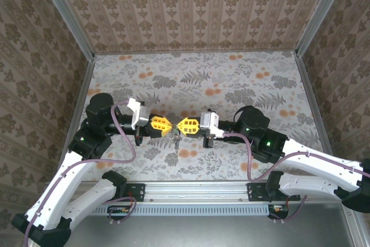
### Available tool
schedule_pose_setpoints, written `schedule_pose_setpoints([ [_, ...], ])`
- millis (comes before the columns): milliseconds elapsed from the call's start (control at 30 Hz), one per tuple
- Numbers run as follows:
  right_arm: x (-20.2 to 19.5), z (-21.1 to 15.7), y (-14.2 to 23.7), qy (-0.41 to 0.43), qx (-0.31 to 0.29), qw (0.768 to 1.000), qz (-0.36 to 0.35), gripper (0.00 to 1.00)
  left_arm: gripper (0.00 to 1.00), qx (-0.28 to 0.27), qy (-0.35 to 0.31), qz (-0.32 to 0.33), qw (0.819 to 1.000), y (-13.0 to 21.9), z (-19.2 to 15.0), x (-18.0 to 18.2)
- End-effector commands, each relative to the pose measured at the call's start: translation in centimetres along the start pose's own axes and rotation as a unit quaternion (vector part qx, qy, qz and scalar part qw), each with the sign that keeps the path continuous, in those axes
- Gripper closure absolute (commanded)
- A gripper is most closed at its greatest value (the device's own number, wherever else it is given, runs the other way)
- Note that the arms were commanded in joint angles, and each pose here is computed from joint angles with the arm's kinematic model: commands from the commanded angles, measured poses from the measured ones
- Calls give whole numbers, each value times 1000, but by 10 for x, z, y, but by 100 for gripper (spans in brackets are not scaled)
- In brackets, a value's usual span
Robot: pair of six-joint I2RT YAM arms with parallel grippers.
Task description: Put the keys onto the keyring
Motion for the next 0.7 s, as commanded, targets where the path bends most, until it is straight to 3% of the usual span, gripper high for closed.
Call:
schedule_pose_setpoints([
  [0,-9,6,-3,9,-11,1000,-20,100,100,-11,-10,-13,1000,1,5,-2],
  [667,-9,12,1,19,-24,999,-22,100,100,-11,-10,-11,1000,2,4,-3],
])
Point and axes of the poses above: each hand's point on the last joint's axis, 136 mm out from that joint toward the fingers, its own y axis back along the fingers, its own x axis along the line the jaws close on, z = x × y, the point moved 4 cm from there along y, back along the fingers, and after that the axes turned 1 degree about -y, right-handed, at the moved point
